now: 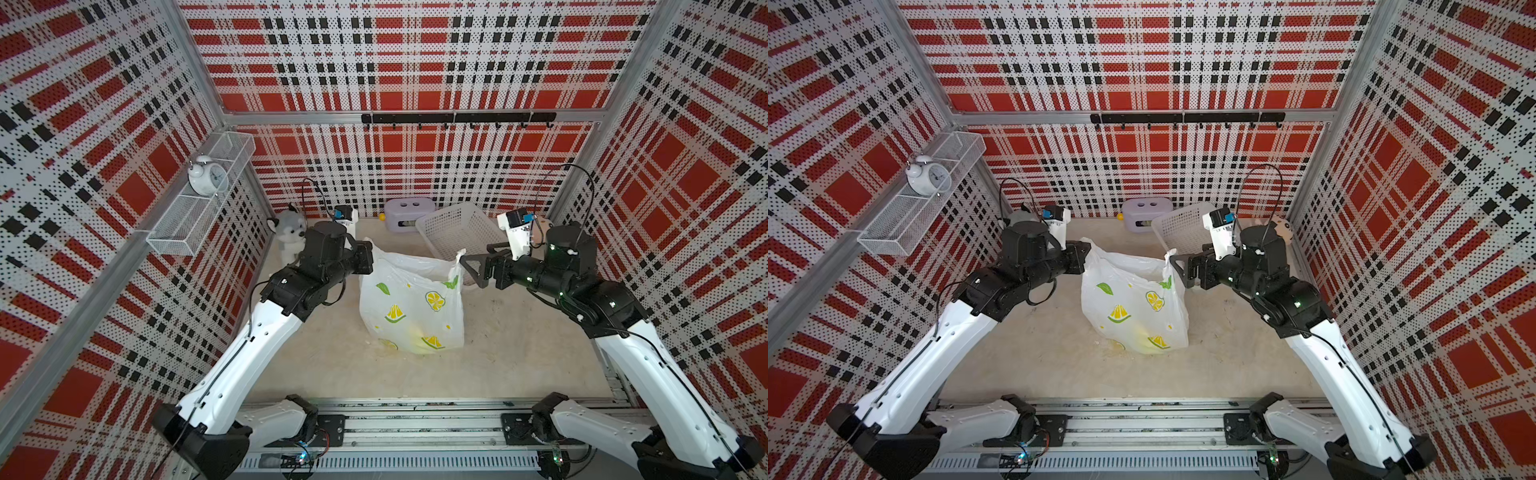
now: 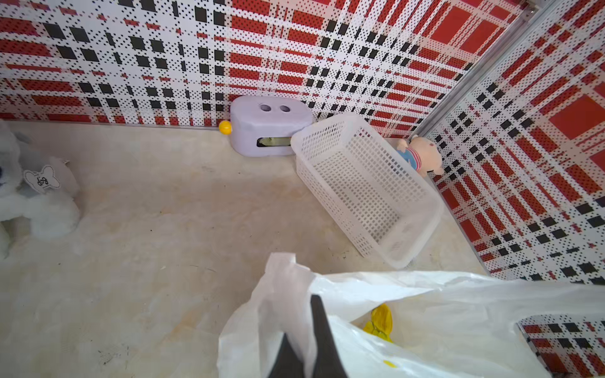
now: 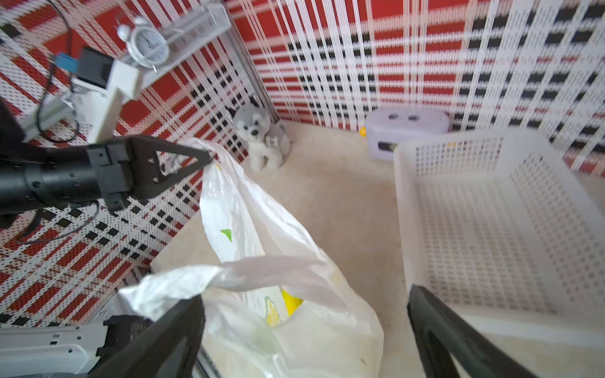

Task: Place the banana into a plastic bag & tie a knot
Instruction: Adjust the plastic bag at the center of the board.

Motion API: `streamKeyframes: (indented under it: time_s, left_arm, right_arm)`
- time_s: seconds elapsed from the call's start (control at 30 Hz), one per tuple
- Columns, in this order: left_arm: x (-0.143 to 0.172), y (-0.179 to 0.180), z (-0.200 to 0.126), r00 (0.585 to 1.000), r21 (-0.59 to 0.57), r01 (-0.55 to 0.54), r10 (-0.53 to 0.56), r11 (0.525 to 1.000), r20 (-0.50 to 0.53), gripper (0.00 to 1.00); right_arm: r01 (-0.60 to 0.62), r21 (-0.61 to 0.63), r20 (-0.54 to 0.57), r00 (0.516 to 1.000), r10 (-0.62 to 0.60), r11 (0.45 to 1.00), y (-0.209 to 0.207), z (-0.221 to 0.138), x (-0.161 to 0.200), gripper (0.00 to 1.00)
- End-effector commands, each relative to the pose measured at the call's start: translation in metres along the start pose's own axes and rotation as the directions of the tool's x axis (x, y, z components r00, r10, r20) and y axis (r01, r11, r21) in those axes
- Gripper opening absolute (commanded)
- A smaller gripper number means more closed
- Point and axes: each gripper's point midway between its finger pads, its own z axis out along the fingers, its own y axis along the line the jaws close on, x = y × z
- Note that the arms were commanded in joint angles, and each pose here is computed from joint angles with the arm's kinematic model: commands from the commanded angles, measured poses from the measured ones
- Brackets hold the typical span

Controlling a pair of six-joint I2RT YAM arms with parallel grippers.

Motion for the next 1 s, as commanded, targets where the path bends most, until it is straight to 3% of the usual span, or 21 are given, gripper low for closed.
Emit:
streamKeyframes:
  time_s: [0.0,0.17,0.37,0.47,0.67,0.97]
  left_arm:
    - [-0.006,-0.003,-0.004,1.000,0.042,0.001,-0.002,0.999,0.019,0.00]
    - [-0.008,-0.003,-0.007,1.000,0.055,-0.011,0.010,0.998,0.014,0.00]
    - [-0.008,0.002,-0.007,1.000,0.048,-0.020,0.020,0.999,0.002,0.00]
    - [-0.009,0.003,-0.007,1.000,0.047,-0.022,0.022,0.999,0.001,0.00]
    - [-0.010,0.002,-0.007,1.000,0.049,-0.027,0.027,0.998,-0.001,0.00]
    - [-0.017,0.002,-0.010,1.000,0.049,-0.028,0.027,0.998,0.013,0.00]
  right_arm:
    - [0.133,-0.045,0.143,0.982,-0.126,0.990,0.008,-0.010,-0.018,1.00]
    - [0.293,-0.185,0.282,0.930,-0.235,0.938,0.028,-0.014,-0.008,1.00]
    - [0.445,-0.127,0.387,0.845,-0.369,0.886,0.023,-0.010,0.001,1.00]
    - [0.464,-0.119,0.368,0.842,-0.395,0.878,0.012,0.002,0.001,1.00]
    - [0.497,-0.234,0.388,0.836,-0.388,0.836,0.021,0.014,0.009,0.99]
    - [0.490,-0.343,0.370,0.855,-0.364,0.801,0.025,0.036,0.022,0.71]
